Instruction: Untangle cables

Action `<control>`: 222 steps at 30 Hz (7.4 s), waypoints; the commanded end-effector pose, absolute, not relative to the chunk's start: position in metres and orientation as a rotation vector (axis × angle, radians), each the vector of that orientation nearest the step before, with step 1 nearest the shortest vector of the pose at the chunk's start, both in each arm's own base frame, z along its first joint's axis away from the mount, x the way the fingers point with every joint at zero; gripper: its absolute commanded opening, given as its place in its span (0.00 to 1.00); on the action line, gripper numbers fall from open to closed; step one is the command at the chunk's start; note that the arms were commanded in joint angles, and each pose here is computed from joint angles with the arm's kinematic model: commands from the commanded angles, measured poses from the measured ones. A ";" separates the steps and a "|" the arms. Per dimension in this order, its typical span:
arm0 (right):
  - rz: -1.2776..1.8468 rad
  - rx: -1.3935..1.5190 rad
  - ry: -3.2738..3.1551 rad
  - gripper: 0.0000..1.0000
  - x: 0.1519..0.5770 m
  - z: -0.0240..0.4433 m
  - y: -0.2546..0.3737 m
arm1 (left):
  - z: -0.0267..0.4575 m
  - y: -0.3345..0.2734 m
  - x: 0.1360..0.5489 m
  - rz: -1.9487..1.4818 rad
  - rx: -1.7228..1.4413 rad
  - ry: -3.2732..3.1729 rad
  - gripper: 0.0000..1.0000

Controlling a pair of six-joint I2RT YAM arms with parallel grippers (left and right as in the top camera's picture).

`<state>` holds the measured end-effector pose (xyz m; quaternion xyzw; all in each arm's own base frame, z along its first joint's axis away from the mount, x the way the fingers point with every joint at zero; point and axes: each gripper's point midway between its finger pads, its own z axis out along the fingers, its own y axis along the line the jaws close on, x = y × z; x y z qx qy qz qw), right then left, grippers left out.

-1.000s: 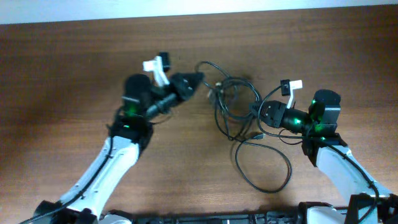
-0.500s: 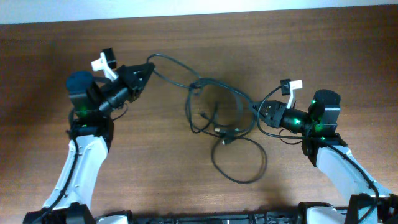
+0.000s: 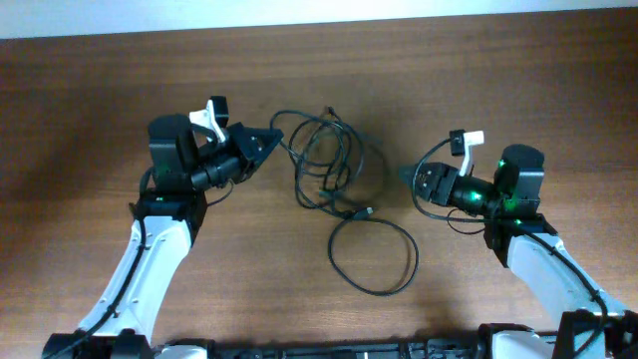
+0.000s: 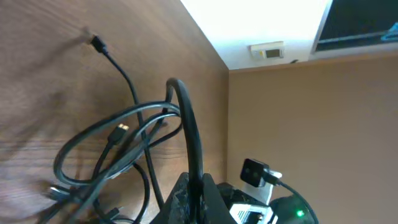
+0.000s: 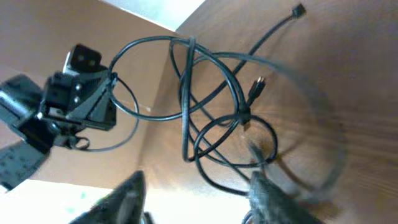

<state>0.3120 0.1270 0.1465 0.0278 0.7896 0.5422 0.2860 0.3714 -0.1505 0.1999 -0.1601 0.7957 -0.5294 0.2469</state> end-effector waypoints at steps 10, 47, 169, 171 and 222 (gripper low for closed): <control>1.431 0.083 2.195 0.78 0.306 0.138 0.170 | 0.208 -0.177 0.369 -1.506 -0.650 2.168 0.00; 1.476 0.643 2.352 0.81 0.301 0.112 0.184 | 0.265 -0.251 0.328 -1.741 -0.095 2.052 0.00; 0.844 0.289 2.562 0.99 0.280 0.049 0.153 | 0.162 0.234 0.427 -0.559 -1.010 1.532 0.99; 0.843 0.288 2.559 0.99 0.280 0.049 0.153 | 0.179 0.211 0.430 -0.639 -0.929 1.559 0.99; 0.785 0.562 2.420 0.99 0.265 0.100 0.079 | 0.130 -0.274 0.344 -0.708 0.630 2.163 0.00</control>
